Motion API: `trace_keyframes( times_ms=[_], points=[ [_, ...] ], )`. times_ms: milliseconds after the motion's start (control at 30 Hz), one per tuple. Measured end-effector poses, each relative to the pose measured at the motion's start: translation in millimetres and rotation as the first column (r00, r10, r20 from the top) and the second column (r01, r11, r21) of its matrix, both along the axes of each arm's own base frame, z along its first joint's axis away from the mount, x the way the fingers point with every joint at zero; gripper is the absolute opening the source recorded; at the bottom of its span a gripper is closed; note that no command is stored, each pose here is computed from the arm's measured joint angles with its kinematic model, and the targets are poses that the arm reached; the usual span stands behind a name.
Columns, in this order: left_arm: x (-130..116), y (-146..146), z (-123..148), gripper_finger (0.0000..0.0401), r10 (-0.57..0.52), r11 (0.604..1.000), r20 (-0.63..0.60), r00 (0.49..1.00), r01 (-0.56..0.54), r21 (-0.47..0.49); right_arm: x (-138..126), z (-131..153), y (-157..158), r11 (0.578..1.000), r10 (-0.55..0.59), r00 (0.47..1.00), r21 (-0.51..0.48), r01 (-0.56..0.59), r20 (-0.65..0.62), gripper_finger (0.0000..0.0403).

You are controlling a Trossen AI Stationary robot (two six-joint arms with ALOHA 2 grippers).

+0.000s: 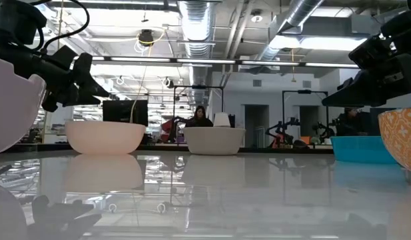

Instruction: Nest bowls inside each other

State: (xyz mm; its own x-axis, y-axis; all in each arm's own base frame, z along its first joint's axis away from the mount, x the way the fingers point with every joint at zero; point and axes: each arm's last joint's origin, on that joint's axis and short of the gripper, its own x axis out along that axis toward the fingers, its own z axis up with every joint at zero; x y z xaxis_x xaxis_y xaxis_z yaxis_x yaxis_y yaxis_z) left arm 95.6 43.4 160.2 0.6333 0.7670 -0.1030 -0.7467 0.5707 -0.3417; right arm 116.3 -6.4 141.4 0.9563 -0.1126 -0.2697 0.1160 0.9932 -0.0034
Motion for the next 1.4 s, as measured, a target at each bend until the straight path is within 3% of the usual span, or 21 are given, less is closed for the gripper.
trace_keyframes(
  times_ms=[1267, 1400],
  points=[
    [0.0, 0.0, 0.0, 0.0178, 0.0, 1.0, 0.0, 1.0, 0.0, 0.0, 0.0, 0.0, 0.0, 1.0, 0.0, 1.0, 0.0, 0.0, 0.0, 0.0049],
    [0.0, 0.0, 0.0, 0.0178, 0.0, 1.0, 0.0, 1.0, 0.0, 0.0, 0.0, 0.0, 0.0, 0.999, 0.012, 1.0, -0.043, -0.012, -0.005, 0.0049]
  ],
)
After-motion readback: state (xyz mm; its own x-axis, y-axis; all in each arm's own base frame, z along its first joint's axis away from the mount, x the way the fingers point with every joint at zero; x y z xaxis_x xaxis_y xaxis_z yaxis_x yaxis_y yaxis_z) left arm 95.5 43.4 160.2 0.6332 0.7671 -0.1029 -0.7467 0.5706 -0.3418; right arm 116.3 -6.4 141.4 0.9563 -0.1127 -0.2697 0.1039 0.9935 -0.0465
